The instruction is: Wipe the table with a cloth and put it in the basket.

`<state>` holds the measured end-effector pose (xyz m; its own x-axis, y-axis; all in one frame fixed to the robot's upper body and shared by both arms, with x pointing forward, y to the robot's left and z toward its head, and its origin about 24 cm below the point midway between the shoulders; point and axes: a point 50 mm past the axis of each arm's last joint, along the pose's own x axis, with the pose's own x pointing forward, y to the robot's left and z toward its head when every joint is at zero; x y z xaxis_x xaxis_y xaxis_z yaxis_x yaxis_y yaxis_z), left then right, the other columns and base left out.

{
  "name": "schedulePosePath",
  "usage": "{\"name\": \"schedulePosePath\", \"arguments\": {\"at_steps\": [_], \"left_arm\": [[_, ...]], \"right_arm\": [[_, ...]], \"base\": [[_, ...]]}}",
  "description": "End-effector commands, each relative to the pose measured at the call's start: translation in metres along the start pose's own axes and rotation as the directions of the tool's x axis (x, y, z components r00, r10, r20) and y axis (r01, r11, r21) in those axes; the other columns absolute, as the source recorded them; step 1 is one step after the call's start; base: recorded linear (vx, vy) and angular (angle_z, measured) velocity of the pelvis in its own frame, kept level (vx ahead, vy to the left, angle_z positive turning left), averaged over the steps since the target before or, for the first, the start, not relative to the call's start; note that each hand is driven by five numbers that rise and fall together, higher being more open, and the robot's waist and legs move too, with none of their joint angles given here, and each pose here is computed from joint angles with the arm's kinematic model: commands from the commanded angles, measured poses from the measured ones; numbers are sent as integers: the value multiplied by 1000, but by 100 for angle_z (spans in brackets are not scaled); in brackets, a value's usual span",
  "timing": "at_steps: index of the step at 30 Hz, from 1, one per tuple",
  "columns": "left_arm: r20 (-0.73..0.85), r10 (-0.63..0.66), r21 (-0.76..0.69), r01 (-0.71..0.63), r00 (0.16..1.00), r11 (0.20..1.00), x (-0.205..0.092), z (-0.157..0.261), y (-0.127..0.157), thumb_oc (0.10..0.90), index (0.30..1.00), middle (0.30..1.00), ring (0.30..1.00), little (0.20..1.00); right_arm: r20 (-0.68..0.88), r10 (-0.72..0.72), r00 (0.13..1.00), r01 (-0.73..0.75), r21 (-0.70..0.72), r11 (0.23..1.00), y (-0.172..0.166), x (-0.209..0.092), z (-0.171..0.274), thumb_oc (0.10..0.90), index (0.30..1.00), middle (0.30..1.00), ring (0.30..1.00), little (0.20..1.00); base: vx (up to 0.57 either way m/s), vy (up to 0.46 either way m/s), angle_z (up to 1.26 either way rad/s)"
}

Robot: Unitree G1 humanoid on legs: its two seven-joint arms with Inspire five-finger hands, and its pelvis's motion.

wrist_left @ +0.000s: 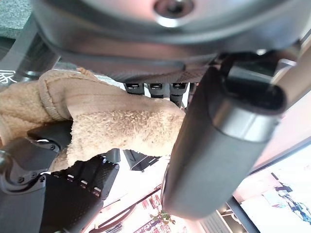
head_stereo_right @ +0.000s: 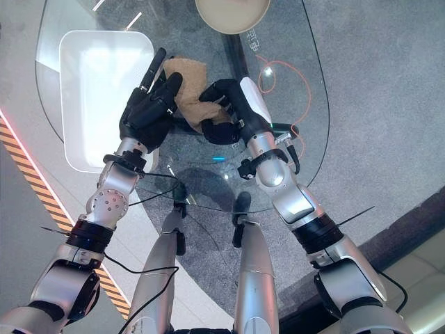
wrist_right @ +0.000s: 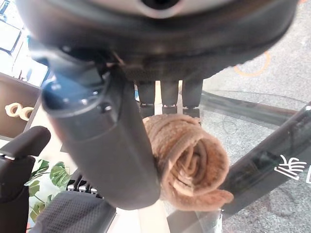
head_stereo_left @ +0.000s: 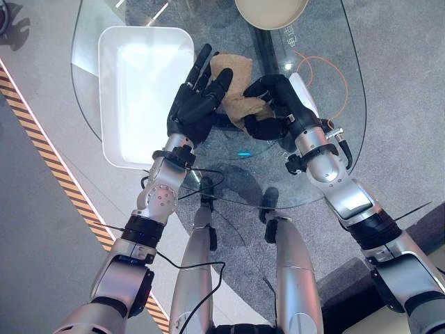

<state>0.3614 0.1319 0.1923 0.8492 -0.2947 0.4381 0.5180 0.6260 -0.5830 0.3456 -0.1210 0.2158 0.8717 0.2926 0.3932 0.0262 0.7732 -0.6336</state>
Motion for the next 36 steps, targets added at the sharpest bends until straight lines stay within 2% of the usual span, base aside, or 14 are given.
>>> {"name": "schedulePosePath", "arguments": {"at_steps": [1,13,15,16,36], "left_arm": [[147,-320,80,312,936,947,26,39,-70,800,900,900,900,900],[136,-334,86,325,933,942,26,37,-71,800,900,900,900,900],[137,-339,92,329,931,940,25,38,-72,380,540,540,540,480],[138,-340,93,329,930,940,25,38,-72,100,300,300,300,200],[140,-339,96,328,930,940,26,38,-73,100,300,300,300,200]], "right_arm": [[343,-54,938,51,19,999,-18,12,75,100,300,300,300,200],[357,-47,933,43,20,999,-18,11,78,100,300,300,300,200],[359,-46,932,42,20,999,-18,12,78,100,300,300,300,200],[361,-46,931,41,19,999,-18,12,79,100,300,300,300,200],[389,-50,920,48,15,999,-19,11,86,100,300,300,300,200]], "base": [[0,0,0],[0,0,0],[0,0,0],[0,0,0],[0,0,0]]}}
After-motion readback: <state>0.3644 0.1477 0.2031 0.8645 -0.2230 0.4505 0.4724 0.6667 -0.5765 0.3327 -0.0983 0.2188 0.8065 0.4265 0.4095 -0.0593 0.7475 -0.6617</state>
